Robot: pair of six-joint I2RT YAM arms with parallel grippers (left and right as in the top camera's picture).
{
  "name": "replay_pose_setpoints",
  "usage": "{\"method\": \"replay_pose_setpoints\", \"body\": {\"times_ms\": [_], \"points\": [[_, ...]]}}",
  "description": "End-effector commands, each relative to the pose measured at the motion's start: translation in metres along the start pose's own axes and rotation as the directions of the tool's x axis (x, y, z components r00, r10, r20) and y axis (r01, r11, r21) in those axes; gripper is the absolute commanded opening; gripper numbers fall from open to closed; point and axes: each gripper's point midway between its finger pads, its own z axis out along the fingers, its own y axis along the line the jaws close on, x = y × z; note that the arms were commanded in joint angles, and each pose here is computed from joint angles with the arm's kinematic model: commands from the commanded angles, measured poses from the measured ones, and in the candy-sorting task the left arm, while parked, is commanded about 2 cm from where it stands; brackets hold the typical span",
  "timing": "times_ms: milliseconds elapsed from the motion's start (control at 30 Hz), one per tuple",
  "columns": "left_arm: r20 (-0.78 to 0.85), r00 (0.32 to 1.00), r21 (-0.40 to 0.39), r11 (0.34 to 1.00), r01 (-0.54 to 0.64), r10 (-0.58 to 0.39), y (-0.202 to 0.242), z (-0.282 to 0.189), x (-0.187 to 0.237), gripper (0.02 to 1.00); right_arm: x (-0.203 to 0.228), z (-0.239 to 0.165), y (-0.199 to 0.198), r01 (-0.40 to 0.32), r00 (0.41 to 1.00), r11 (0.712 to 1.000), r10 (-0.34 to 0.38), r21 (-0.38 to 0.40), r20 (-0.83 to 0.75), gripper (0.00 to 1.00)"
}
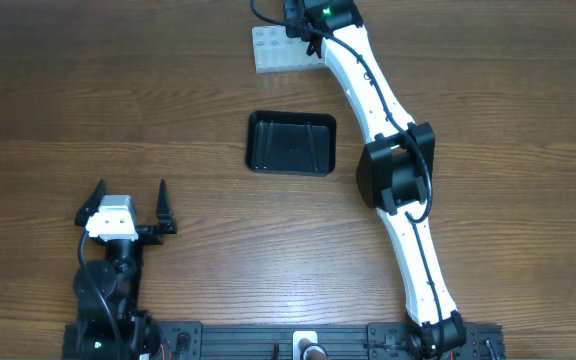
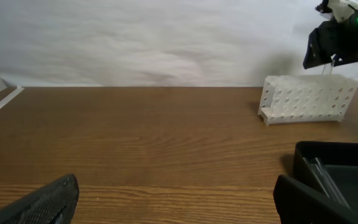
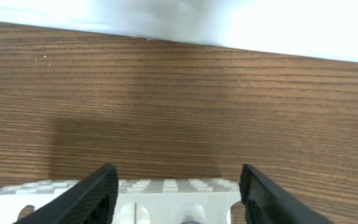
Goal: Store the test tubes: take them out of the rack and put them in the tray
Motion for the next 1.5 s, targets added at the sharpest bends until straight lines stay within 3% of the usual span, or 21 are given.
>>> {"method": "replay_pose_setpoints", "body": {"times_ms": [33,167,500,633,1067,1500], "points": [[0.003,1.0,0.007,1.0,-0.014,0.014,-0.0007,-0.0001,0.0005,0.998,0.0133,0.0098,0.0078,0.015,0.999,1.0,-0.016,-0.009,-0.029,0.606],[0.002,1.0,0.007,1.0,-0.014,0.014,-0.0007,-0.0001,0.0007,0.996,0.0134,0.0098,0.0077,0.016,0.999,1.0,-0.016,-0.009,-0.029,0.575],[0.002,1.0,0.007,1.0,-0.014,0.014,-0.0007,-0.0001,0.0007,0.996,0.0137,0.0095,0.0089,0.017,0.999,1.0,-0.017,-0.01,-0.029,0.321],[0.002,1.0,0.007,1.0,-0.014,0.014,-0.0007,-0.0001,0.0007,0.996,0.0136,0.0093,0.0094,0.018,0.999,1.0,-0.018,-0.01,-0.029,0.266],[0.003,1.0,0.007,1.0,-0.014,0.014,-0.0007,-0.0001,0.0006,0.998,0.0138,0.0091,0.0104,0.019,0.999,1.0,-0.019,-0.012,-0.029,0.134],[0.003,1.0,0.007,1.0,-0.014,0.014,-0.0007,-0.0001,0.0005,0.998,0.0096,0.002,0.0108,0.018,1.0,1.0,-0.019,-0.014,-0.024,0.097]]}}
